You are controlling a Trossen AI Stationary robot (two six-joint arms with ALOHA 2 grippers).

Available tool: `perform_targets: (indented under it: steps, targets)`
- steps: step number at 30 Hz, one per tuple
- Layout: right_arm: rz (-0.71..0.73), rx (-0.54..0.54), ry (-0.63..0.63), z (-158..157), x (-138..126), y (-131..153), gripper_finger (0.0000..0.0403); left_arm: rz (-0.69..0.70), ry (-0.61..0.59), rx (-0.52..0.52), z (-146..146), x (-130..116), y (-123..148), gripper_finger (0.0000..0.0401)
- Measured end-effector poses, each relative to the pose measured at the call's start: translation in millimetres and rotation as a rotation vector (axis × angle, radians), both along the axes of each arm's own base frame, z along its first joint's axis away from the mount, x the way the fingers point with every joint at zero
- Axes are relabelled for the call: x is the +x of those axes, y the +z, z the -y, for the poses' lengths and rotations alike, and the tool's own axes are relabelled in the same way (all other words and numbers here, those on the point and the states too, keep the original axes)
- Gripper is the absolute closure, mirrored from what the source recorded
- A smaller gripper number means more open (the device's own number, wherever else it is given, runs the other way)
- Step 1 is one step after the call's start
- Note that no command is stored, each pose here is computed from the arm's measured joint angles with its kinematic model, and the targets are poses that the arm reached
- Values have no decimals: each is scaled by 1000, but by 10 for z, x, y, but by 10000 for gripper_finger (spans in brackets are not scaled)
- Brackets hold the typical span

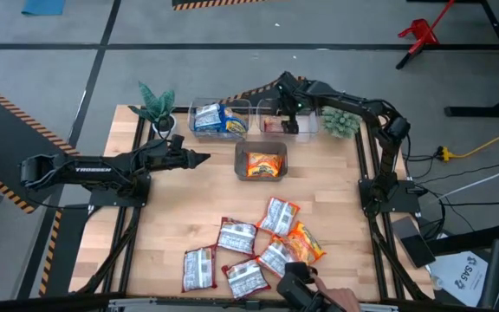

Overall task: Sort Maruchan noodles
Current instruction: Put the red noodle pack into the right transparent bin

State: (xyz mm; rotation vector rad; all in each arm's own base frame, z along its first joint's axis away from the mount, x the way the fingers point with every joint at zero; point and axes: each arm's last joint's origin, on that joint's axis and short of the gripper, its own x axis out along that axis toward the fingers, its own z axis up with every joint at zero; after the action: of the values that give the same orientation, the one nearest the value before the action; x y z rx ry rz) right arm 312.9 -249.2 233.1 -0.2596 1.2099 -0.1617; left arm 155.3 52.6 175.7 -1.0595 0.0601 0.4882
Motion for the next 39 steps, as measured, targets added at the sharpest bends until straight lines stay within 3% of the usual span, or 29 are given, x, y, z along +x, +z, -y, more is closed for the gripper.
perform_targets:
  steps: [5, 9, 14, 18, 20, 24, 29, 39]
  targets:
    - [45, 120, -33, -29, 8, 391, 94, 1, -34, -2, 9, 3, 0, 229]
    - [148, 348, -57, -212, 69, 734, 104, -1, -164, 11, 45, 14, 2, 229]
    - [91, 543, -1, -809, 280, 884, 109, 10, -335, -1, 119, 30, 4, 229]
    - [13, 608, 95, -1532, 535, 829, 110, 21, -495, -6, 208, 41, 7, 229]
    - [4, 583, 161, -1947, 664, 784, 110, 22, -538, 4, 249, 47, 7, 229]
    - [98, 403, 260, -2760, 875, 643, 110, 9, -547, 68, 307, 61, 6, 229]
    - [288, 198, 292, -3489, 974, 472, 110, -7, -609, 170, 415, 80, -1, 229]
    - [392, 201, 240, -4337, 1055, 10, 110, -105, -718, 268, 708, 189, -166, 229]
